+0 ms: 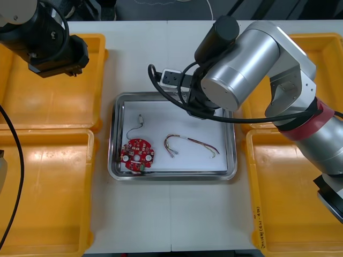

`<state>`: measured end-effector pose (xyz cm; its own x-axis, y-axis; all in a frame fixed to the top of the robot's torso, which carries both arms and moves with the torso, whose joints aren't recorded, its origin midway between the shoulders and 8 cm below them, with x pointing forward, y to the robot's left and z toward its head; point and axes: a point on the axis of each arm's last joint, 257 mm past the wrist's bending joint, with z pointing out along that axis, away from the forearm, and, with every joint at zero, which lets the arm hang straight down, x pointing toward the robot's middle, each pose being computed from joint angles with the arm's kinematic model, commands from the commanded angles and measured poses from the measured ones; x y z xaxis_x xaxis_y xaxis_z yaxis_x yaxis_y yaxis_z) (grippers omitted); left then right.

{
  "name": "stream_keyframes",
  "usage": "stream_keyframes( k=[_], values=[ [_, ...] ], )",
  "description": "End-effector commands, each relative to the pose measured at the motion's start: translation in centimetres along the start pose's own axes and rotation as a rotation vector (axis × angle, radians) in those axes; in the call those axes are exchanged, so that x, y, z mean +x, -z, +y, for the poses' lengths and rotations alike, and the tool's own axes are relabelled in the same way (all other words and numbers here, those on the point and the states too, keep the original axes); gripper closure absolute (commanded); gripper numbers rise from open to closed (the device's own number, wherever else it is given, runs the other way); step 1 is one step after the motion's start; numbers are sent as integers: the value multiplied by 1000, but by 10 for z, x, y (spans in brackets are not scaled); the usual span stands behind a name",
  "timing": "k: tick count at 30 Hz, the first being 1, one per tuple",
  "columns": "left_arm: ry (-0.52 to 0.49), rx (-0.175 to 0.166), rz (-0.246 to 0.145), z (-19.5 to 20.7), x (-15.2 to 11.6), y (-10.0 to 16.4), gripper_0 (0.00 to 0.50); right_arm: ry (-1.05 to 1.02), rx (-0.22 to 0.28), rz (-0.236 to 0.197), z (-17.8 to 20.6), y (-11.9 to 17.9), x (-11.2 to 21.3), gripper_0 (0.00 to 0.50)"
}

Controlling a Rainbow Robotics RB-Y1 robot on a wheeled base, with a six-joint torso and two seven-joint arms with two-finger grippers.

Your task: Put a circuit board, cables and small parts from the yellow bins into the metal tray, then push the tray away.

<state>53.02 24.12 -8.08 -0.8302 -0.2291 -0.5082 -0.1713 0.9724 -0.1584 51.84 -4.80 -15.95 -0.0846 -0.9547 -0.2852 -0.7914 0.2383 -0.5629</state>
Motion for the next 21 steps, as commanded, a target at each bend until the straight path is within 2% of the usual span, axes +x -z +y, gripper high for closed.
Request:
stream_keyframes(
  k=[1,11,19,21],
  values=[
    [7,27,-69,-16,-20,27,500,75,19,-10,-5,1,-19,500],
    [12,27,-70,-16,-20,27,500,137,-17,60,5,-21,-9,500],
    [14,26,-70,-15,-20,27,500,179,-18,83,6,-34,-5,500],
    [15,26,-70,-15,-21,27,500,187,-25,78,9,-36,-8,500]
  ],
)
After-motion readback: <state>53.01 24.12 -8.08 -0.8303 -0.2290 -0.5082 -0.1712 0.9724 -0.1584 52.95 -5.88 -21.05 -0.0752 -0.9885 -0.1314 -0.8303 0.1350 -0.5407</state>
